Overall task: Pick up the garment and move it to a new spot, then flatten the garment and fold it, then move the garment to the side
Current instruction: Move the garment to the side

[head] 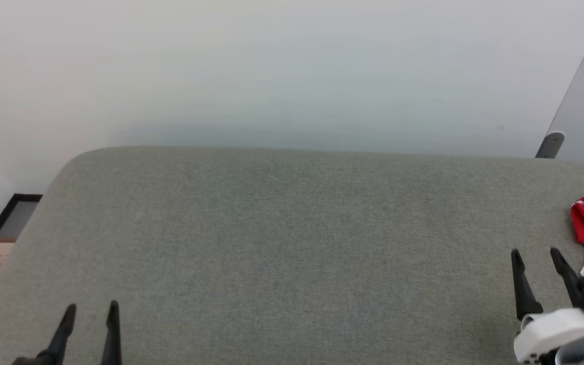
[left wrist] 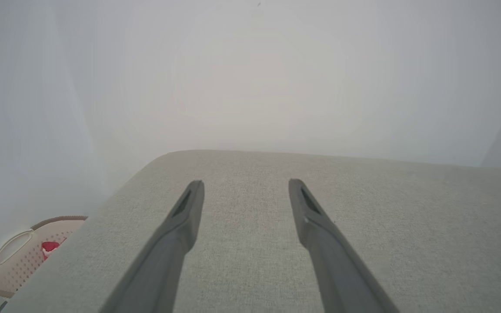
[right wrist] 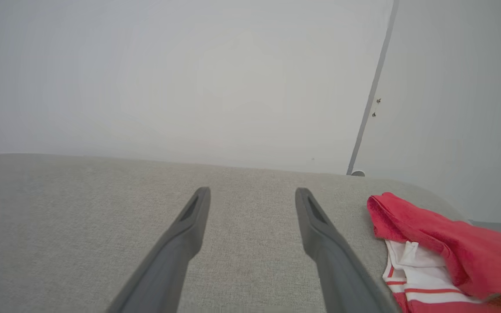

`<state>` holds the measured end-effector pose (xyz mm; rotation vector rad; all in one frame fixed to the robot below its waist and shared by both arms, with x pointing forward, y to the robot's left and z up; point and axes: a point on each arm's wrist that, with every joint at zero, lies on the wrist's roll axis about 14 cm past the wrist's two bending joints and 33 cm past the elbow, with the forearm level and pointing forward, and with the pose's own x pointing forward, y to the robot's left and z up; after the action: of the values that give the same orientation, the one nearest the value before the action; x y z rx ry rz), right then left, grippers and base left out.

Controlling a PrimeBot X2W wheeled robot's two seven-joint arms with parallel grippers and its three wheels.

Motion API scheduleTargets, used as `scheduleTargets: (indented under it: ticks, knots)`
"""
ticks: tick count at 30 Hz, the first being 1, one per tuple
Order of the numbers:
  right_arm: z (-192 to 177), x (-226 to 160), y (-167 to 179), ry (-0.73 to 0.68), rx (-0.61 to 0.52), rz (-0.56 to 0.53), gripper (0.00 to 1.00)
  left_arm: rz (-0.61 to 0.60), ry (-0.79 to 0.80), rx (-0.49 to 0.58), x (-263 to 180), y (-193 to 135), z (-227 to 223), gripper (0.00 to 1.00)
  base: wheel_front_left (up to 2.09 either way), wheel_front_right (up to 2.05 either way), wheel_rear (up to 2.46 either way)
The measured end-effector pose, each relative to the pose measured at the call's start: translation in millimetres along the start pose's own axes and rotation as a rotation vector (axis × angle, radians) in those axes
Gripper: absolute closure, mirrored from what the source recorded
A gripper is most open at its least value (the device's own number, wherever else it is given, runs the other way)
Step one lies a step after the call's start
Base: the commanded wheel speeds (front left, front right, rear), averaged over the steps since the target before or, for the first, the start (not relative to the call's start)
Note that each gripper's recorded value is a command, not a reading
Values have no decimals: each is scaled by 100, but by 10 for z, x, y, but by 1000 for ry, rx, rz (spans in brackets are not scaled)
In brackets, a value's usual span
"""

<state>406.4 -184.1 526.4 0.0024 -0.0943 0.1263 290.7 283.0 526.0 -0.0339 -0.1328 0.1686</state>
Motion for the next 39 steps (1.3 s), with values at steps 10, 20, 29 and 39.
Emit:
scheduleTargets:
  ticks: [10,20,29,39]
  knots:
    - [-128,-287,129,11,63,-24,0,37,23,-9,-117,135,-77,0,0,0,0]
    - [-265,-537,107,43,89,-62,0,17,50,-6,-160,123,-158,0,0,0,0]
    - [-301,-649,79,51,118,-79,0,-1,67,-17,-151,78,-214,0,0,0,0]
    - [-280,-678,125,46,111,-65,0,-6,74,-25,-127,60,-244,0,0,0,0]
